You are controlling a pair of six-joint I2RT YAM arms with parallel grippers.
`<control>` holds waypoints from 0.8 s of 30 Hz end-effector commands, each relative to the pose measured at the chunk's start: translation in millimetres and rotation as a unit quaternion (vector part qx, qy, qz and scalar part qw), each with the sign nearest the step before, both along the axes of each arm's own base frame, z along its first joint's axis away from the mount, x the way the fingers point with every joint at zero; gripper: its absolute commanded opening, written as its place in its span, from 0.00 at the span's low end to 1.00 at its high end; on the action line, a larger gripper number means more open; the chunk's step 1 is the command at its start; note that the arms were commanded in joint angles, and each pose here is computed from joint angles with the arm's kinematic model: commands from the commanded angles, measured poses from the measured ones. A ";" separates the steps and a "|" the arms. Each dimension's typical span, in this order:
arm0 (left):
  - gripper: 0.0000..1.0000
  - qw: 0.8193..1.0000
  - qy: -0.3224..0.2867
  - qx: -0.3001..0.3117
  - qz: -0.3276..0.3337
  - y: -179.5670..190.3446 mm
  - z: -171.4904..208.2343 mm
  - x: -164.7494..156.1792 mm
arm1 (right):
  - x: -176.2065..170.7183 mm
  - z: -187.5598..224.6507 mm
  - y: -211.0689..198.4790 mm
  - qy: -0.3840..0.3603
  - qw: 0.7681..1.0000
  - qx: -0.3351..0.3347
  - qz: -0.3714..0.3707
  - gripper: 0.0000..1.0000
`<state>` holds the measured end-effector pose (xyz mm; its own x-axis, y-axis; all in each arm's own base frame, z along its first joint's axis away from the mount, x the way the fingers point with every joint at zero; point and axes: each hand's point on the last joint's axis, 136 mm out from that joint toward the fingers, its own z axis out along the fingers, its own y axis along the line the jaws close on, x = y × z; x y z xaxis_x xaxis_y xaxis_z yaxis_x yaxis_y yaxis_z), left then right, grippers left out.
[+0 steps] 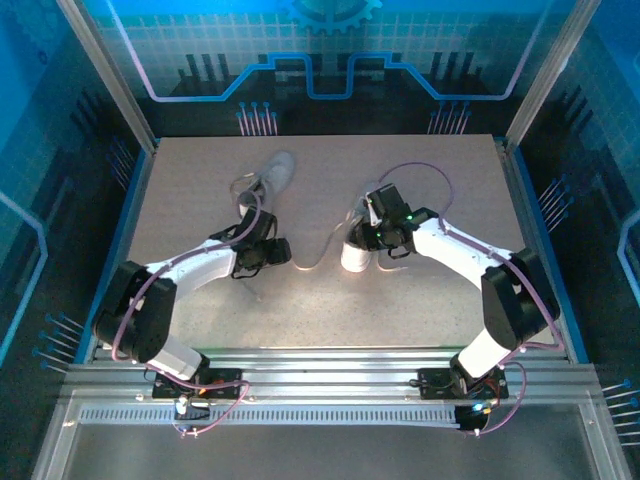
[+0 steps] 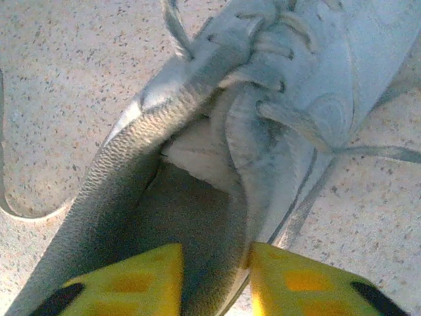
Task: Tie the shoes
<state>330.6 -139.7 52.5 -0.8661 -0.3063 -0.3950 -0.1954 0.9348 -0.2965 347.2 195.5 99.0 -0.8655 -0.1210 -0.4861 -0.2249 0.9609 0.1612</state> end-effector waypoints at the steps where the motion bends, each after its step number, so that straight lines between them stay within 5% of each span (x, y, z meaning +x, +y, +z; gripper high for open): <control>1: 0.61 0.999 0.012 0.005 0.034 -3.8 4.2 6.5 | -29.4 -13.5 6.3 0.060 0.998 -0.021 0.027 0.17; 6: 0.56 0.999 0.022 0.020 0.032 -12.5 -1.0 21.0 | -37.5 -2.0 11.2 0.070 0.997 -0.015 0.033 0.00; 16: 0.54 0.994 0.075 0.073 0.017 -24.7 -42.2 39.0 | -65.7 11.7 26.3 0.099 0.993 0.029 0.059 0.00; 19: 0.41 0.992 0.088 0.088 0.016 -22.3 -47.9 36.2 | -75.0 14.7 33.3 0.107 0.990 0.046 0.079 0.00; 24: 0.05 0.991 0.084 0.100 0.010 -13.8 -42.8 28.1 | -86.9 26.3 50.3 0.115 0.981 0.096 0.121 0.00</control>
